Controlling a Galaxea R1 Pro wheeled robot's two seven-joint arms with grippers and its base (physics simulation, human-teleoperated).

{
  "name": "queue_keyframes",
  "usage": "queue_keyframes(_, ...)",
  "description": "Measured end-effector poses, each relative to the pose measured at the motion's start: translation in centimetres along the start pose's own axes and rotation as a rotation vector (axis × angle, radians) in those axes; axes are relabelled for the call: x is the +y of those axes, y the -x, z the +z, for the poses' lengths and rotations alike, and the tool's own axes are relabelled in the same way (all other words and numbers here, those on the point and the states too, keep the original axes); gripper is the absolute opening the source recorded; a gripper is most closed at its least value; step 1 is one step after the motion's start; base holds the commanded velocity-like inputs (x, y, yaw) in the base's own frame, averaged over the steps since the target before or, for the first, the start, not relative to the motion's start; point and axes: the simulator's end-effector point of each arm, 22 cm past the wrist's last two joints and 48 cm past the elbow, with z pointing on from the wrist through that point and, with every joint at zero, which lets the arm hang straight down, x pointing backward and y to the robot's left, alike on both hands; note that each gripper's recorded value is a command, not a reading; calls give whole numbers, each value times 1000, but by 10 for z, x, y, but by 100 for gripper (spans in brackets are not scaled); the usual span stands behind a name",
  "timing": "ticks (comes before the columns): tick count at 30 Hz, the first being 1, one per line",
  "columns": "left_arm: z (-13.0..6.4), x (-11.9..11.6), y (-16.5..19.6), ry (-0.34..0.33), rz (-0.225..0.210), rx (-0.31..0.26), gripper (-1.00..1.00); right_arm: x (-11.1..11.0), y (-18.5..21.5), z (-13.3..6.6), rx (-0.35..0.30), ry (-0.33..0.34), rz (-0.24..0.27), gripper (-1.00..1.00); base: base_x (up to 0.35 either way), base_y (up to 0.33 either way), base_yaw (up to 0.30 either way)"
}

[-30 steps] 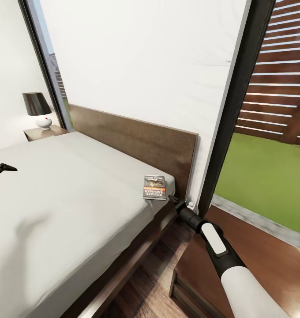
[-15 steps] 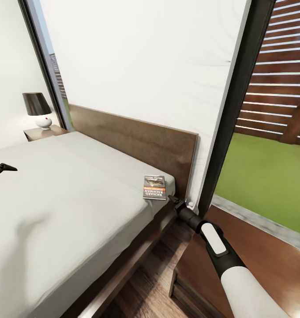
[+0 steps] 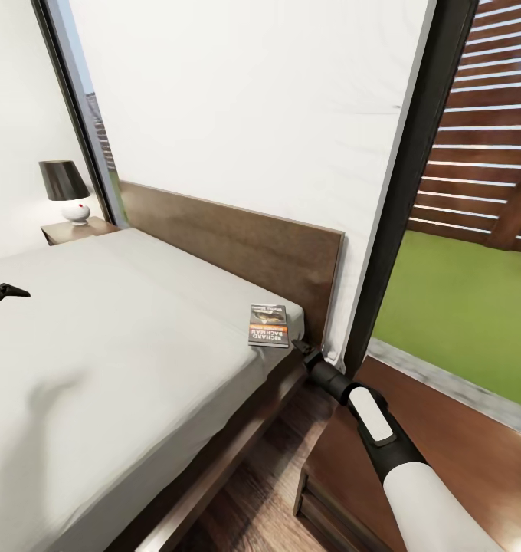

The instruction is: In the bedroom, move the book from the bed onto either nightstand, and place the two sandals side by side next to the bed.

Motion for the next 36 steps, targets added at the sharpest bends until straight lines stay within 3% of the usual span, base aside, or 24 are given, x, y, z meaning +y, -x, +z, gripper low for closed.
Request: queue_keyframes(36, 0, 0, 0, 1, 1, 0, 100, -3, 0, 0, 0, -15, 4, 100, 0, 0, 0)
